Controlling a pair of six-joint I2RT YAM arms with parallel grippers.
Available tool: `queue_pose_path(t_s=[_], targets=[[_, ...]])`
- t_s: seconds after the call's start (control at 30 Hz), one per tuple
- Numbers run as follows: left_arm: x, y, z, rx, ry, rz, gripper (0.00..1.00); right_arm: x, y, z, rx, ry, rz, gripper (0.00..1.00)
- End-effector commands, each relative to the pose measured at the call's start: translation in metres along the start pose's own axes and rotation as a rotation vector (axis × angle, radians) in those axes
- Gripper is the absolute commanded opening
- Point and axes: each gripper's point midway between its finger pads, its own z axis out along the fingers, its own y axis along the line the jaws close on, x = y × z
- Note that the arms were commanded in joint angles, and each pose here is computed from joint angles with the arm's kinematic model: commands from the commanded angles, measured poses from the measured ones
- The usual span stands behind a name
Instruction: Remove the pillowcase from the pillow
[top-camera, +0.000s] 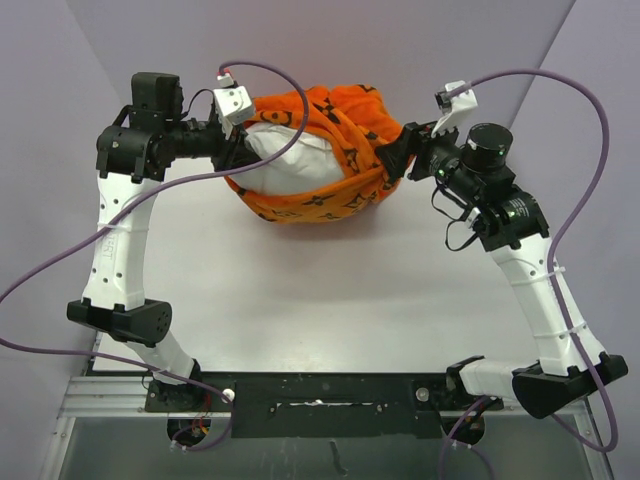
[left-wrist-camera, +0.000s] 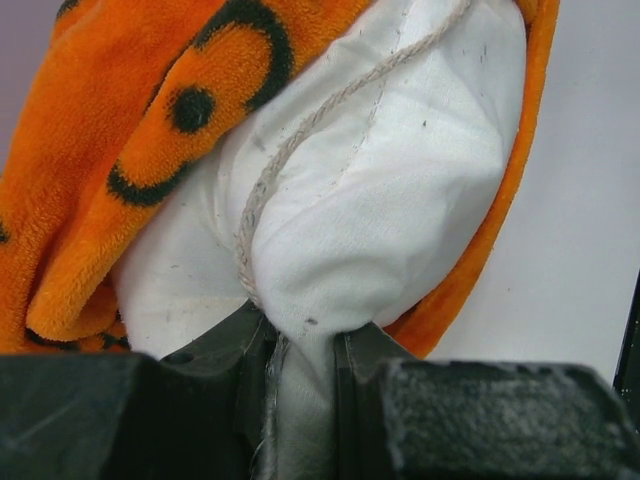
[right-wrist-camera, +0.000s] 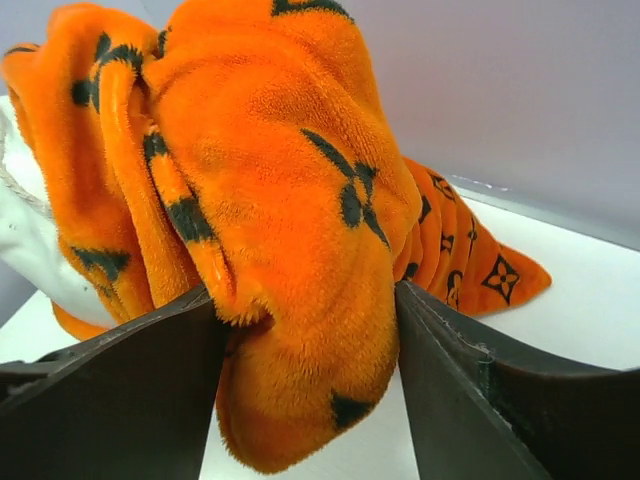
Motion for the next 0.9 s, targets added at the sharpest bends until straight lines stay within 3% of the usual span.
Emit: queue_pose_path(t_s=[0.0, 0.17, 0.23, 0.43, 0.87], targets=[[-0.046, -0.005, -0.036, -0.098, -0.098, 0.122, 0.0, -0.013, -0.001, -0.012, -0.005, -0.051, 0.01, 0.58], [-0.047, -0.01, -0.041, -0.097, -0.095, 0.137, 0.0, -0.033, -0.009, -0.016, -0.037, -0.137, 0.096, 0.1], [-0.045, -0.01, -0.042, -0.101, -0.086, 0.147, 0.0, -0.039, -0.012, -0.017, -0.048, -0.157, 0.119, 0.01], [-0.037, -0.016, -0.045, -0.097, -0.059, 0.172, 0.0, -0.049, -0.019, -0.02, -0.093, -0.184, 0.16, 0.03], [-0.008, -0.043, -0.064, -0.052, 0.029, 0.23, 0.0, -0.064, -0.104, -0.018, 0.021, -0.268, 0.328, 0.0]])
